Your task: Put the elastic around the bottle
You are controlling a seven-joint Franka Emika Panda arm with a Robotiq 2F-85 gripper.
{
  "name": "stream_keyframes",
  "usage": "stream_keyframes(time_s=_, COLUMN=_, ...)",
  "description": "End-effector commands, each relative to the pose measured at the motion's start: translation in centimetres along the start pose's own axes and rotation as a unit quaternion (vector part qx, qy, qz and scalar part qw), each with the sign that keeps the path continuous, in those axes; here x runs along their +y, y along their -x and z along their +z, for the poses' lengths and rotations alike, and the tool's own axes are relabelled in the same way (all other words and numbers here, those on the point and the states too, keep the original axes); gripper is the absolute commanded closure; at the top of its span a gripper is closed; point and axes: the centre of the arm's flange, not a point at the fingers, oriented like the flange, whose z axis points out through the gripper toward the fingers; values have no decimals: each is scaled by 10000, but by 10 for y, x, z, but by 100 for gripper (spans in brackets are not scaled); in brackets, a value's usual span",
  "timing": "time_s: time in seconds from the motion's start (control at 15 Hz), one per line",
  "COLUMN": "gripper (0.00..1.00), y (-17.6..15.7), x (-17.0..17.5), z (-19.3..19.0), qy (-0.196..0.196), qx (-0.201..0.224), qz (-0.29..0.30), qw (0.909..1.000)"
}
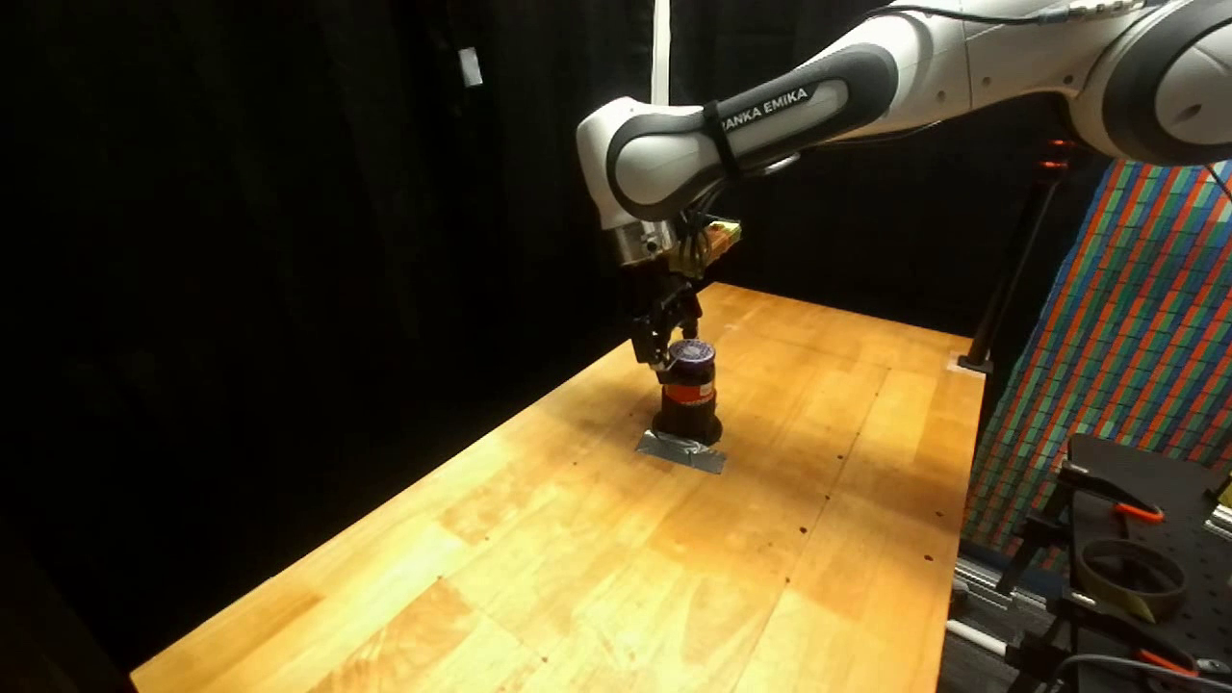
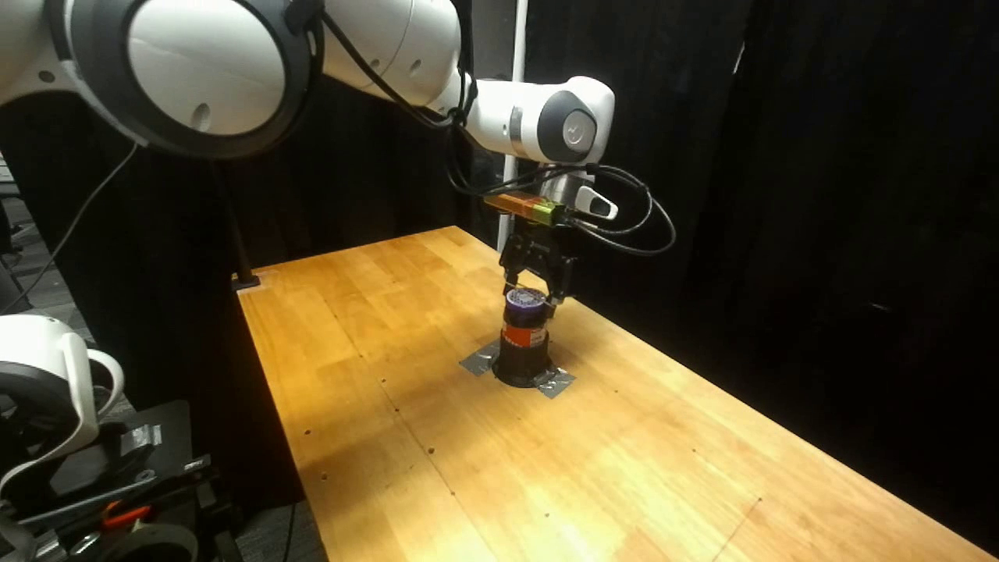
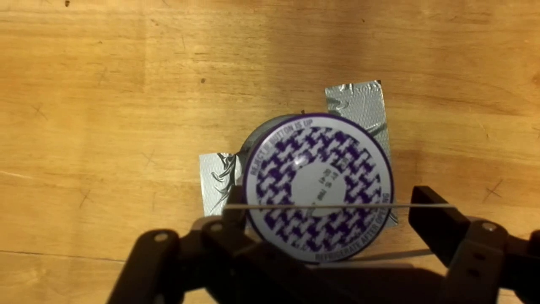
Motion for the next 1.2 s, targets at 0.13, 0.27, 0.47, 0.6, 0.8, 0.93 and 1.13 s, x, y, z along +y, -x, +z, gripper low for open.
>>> stream_keyframes(time_s=0.13, gripper=0, y=11, x=-8, z=8, qy=-20, qx=-323, qz=-82, qw=9994)
stream_keyframes(time_s=0.27, gripper=0, y=25, x=-8, z=14, qy=-76, qx=-327, qz=-104, qw=9994)
stream_keyframes(time_s=0.47, gripper=0, y=45, x=-13, z=25, qy=-98, qx=-324, qz=-161, qw=9993)
stream_keyframes(time_s=0.6, gripper=0, y=59, x=-17, z=31, qy=-82, qx=-234, qz=-120, qw=9996)
stream_keyframes(time_s=0.8, gripper=0, y=78, x=-21, z=38, qy=-75, qx=-56, qz=-83, qw=9999)
stream_keyframes(time_s=0.93, gripper=0, y=90, x=-22, z=41, qy=-78, qx=50, qz=-57, qw=9999)
stream_keyframes(time_s=1.13, gripper=0, y=103, x=-25, z=48, qy=-108, qx=168, qz=-35, qw=9998)
